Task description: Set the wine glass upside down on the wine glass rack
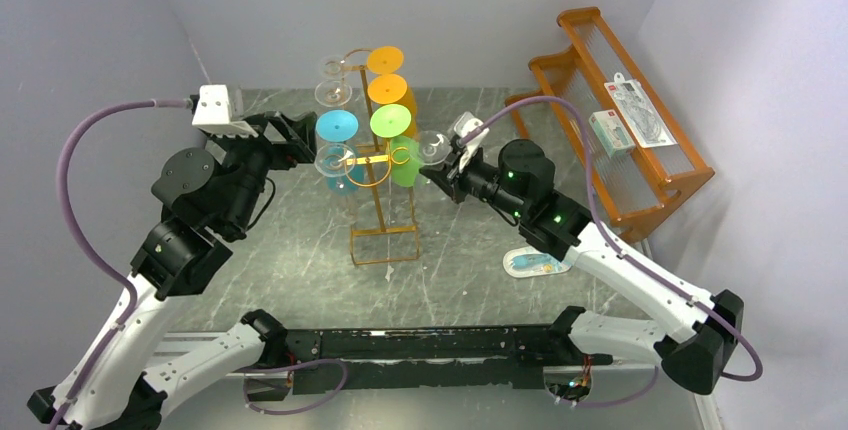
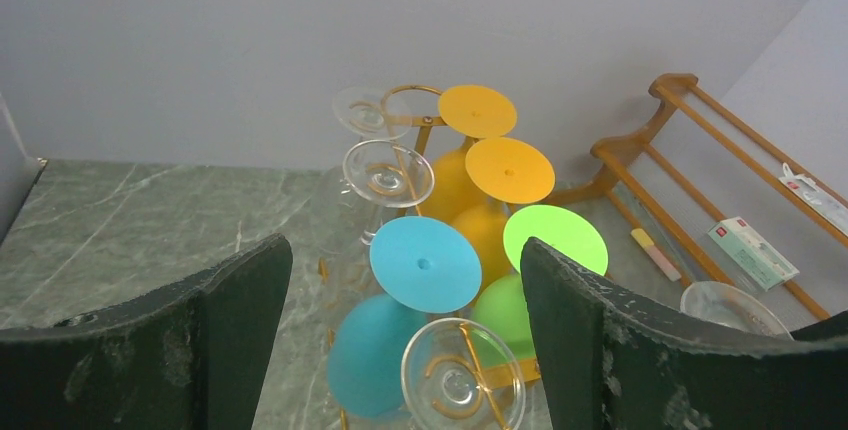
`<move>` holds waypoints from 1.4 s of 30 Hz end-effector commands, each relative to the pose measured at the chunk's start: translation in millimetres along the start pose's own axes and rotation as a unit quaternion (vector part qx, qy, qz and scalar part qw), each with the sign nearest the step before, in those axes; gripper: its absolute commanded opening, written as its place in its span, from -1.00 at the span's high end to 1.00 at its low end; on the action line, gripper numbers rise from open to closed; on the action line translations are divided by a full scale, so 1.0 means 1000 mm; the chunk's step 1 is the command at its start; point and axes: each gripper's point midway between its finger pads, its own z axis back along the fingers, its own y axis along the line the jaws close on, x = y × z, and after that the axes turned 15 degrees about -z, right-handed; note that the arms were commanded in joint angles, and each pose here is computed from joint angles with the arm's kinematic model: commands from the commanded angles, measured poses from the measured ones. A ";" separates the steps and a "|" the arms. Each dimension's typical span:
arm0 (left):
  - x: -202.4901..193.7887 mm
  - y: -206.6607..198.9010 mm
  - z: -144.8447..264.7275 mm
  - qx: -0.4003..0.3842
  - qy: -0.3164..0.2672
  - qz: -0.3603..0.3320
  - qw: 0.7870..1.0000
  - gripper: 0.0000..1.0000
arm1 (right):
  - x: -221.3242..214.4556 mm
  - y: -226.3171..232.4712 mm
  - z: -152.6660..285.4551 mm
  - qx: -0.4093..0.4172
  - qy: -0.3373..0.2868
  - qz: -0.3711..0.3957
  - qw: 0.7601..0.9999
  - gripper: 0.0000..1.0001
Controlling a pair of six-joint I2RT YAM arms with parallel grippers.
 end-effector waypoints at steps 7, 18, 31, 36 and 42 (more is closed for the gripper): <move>-0.008 0.004 0.002 0.007 0.011 -0.015 1.000 -0.77 | 0.002 0.005 -0.018 0.013 -0.012 0.017 1.000 1.00; -0.011 0.005 0.001 0.013 0.016 -0.014 1.000 -0.75 | 0.003 0.013 -0.028 0.032 -0.020 0.030 0.999 1.00; -0.010 0.003 0.000 0.008 0.017 -0.013 1.000 -0.74 | 0.001 0.013 -0.036 0.032 -0.021 0.043 0.998 1.00; -0.009 0.003 0.001 0.008 0.018 -0.011 1.000 -0.74 | 0.001 0.013 -0.040 0.032 -0.020 0.048 0.998 1.00; -0.009 0.002 0.000 0.006 0.017 -0.010 1.000 -0.74 | -0.002 0.014 -0.042 0.038 -0.015 0.055 0.998 1.00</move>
